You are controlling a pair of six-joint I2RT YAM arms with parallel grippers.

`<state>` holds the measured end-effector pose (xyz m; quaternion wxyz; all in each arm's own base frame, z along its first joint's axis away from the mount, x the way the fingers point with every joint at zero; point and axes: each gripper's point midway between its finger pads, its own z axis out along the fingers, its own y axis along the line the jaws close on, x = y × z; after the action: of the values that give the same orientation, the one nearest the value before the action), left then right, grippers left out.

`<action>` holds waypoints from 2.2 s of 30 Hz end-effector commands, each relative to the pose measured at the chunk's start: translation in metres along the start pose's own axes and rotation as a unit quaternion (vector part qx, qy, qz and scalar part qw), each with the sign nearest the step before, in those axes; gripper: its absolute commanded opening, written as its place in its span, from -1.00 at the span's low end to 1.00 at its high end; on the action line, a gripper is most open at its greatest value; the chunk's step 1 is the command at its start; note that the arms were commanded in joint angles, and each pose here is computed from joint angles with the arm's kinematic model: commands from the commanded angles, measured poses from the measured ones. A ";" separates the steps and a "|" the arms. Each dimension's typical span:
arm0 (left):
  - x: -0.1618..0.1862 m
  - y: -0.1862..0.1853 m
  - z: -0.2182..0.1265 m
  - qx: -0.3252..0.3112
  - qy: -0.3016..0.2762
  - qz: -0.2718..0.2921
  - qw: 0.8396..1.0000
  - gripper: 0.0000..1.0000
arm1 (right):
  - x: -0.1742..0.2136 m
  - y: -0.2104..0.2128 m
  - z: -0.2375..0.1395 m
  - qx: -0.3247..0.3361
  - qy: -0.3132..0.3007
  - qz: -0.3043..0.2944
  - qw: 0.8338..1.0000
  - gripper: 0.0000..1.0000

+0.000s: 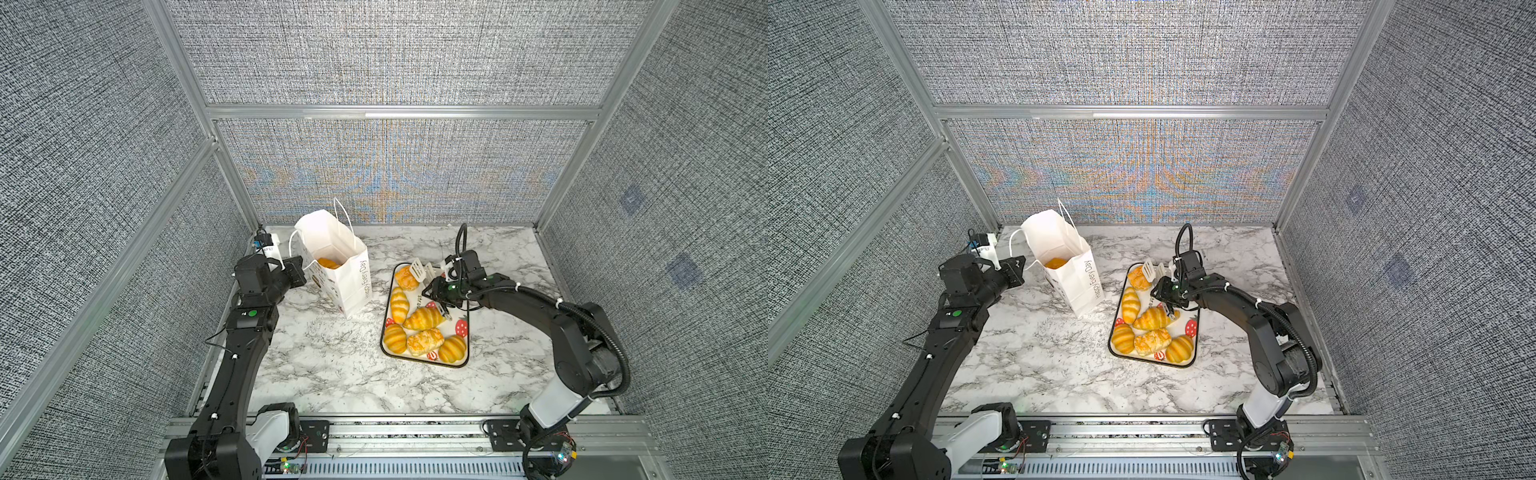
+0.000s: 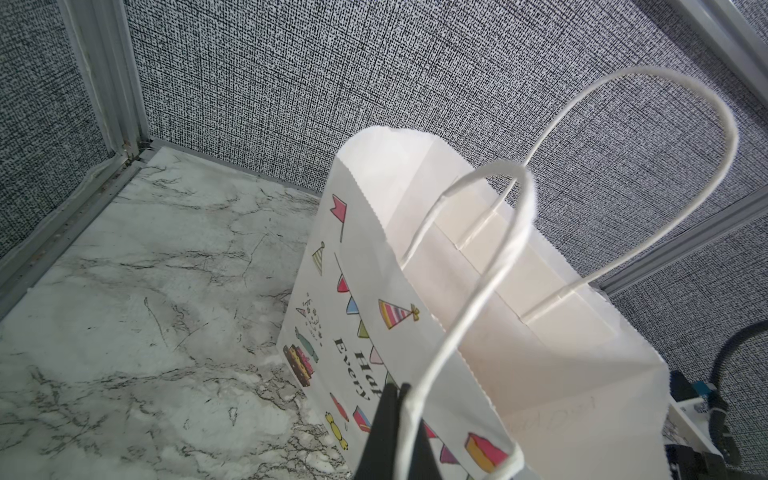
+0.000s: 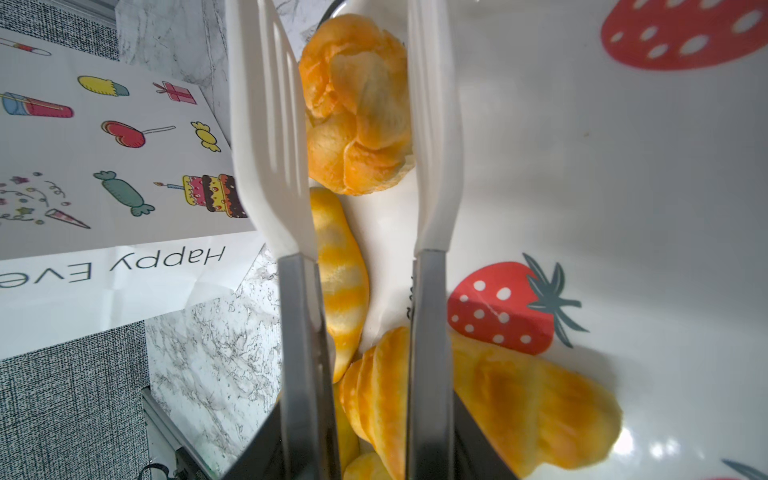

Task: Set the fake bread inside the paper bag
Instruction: 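Lower the open tongs around the round knotted bun on the tray, then close the tongs on the round knotted bun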

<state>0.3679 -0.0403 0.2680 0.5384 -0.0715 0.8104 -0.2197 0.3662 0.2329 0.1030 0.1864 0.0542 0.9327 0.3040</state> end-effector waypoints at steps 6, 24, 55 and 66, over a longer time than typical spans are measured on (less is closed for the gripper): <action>0.000 -0.001 0.000 0.005 -0.001 0.002 1.000 -1.00 | -0.006 0.003 0.003 0.001 -0.002 -0.004 1.000 -0.02; -0.001 -0.002 0.000 0.005 -0.002 0.004 1.000 -1.00 | 0.002 0.008 0.018 0.008 0.018 -0.010 1.000 0.11; -0.001 -0.002 -0.001 0.007 -0.003 0.003 1.000 -1.00 | 0.006 0.005 0.020 0.049 0.031 -0.029 0.998 -0.06; 0.000 -0.003 0.000 0.009 -0.001 0.002 1.000 -1.00 | 0.003 0.003 0.015 0.048 0.024 -0.029 0.998 -0.46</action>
<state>0.3675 -0.0405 0.2685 0.5389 -0.0712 0.8099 -0.2202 0.3683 0.2452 0.0888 0.1639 0.0314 0.9531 0.2527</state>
